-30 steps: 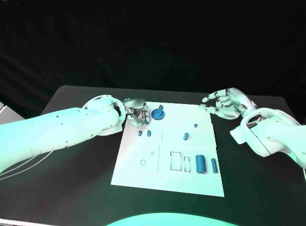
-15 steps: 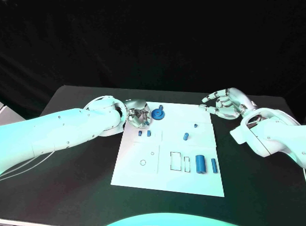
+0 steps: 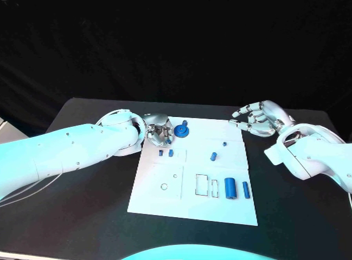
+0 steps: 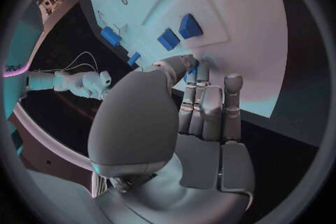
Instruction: Assemble the parts on the task board
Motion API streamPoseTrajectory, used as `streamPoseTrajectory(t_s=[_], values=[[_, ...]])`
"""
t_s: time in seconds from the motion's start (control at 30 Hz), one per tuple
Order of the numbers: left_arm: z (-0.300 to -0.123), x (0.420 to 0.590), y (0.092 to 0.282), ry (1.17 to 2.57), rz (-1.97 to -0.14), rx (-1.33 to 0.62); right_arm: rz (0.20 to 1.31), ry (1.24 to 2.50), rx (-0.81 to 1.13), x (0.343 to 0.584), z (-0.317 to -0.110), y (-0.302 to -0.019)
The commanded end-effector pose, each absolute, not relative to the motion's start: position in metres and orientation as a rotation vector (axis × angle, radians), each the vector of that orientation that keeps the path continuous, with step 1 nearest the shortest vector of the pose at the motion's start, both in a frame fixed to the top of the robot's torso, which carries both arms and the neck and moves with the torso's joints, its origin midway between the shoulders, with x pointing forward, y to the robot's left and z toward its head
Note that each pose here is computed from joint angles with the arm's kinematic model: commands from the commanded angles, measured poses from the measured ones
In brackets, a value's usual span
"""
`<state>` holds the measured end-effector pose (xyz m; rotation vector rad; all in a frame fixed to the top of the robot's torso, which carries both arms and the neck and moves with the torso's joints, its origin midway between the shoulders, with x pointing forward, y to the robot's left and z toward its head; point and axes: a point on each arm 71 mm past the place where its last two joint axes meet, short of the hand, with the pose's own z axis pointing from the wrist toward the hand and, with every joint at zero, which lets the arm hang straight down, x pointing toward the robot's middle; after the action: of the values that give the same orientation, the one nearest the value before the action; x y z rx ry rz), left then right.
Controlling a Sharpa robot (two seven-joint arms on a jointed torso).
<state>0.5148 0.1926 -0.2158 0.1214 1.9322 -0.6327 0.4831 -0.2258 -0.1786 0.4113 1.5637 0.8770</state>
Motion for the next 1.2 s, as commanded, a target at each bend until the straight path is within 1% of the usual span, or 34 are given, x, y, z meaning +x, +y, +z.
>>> streamPoseTrajectory(t_s=[0.03,1.2], values=[[-0.2208,0.5125,0.1912,1.974,-0.619,0.141,0.882,1.569,0.393,0.4825,-0.1787,-0.2245],[-0.2197,0.5141,0.1921,1.951,-0.607,0.126,0.882,1.572,0.392,0.4826,-0.1790,-0.2249]])
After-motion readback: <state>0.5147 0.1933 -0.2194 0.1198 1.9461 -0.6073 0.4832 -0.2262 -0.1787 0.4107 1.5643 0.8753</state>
